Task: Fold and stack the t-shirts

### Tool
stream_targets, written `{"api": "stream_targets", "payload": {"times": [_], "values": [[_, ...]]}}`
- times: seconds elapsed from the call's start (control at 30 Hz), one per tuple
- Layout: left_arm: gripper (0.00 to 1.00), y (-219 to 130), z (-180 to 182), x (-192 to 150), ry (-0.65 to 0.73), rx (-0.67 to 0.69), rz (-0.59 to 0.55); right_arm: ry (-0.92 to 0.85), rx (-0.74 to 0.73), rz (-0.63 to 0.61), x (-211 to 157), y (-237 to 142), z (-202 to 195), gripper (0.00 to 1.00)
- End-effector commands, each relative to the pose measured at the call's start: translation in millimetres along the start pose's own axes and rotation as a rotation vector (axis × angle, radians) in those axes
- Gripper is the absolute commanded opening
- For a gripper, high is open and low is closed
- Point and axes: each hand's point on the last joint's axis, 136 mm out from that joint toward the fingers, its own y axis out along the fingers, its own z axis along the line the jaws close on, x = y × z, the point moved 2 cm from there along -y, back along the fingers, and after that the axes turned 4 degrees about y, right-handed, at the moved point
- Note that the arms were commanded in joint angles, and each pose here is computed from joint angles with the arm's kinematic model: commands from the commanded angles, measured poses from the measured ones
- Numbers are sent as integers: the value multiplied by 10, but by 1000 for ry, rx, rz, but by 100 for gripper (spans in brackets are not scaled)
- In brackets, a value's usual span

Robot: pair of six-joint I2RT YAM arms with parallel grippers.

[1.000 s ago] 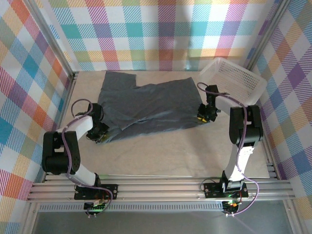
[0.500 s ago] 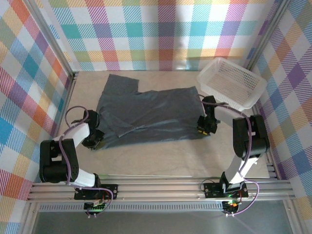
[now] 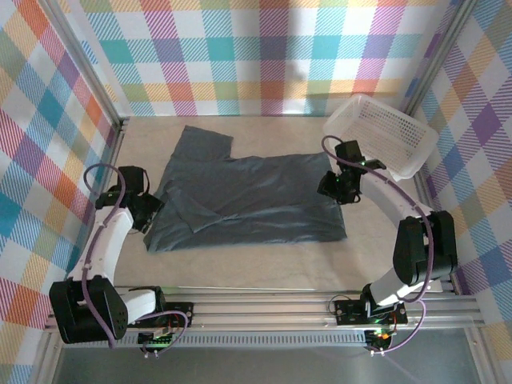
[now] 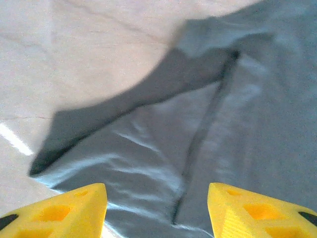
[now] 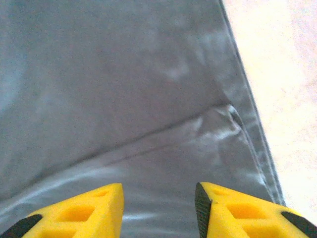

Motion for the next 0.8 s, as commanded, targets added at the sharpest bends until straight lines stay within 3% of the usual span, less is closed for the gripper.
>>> {"api": "stream_targets", "payload": {"times": [0.0,0.07,0.27,0.47,0.77], "values": [[56,79,-147,-417,28,-107,208,-46,42,37,-125,-28,109,44],[55,183,-274,-618,18,-159,263,-39,51,47,-179,7,113,44],[56,571,-291,-1078,-51,-124,350,-8,64,72,-324,46,59,43],[53,765,-311,-1146,-102,-112,334,-4,81,71,-389,-15,45,43],[35,897,-370,-1144,-110,-106,315,0,108,78,-458,-47,61,43]]}}
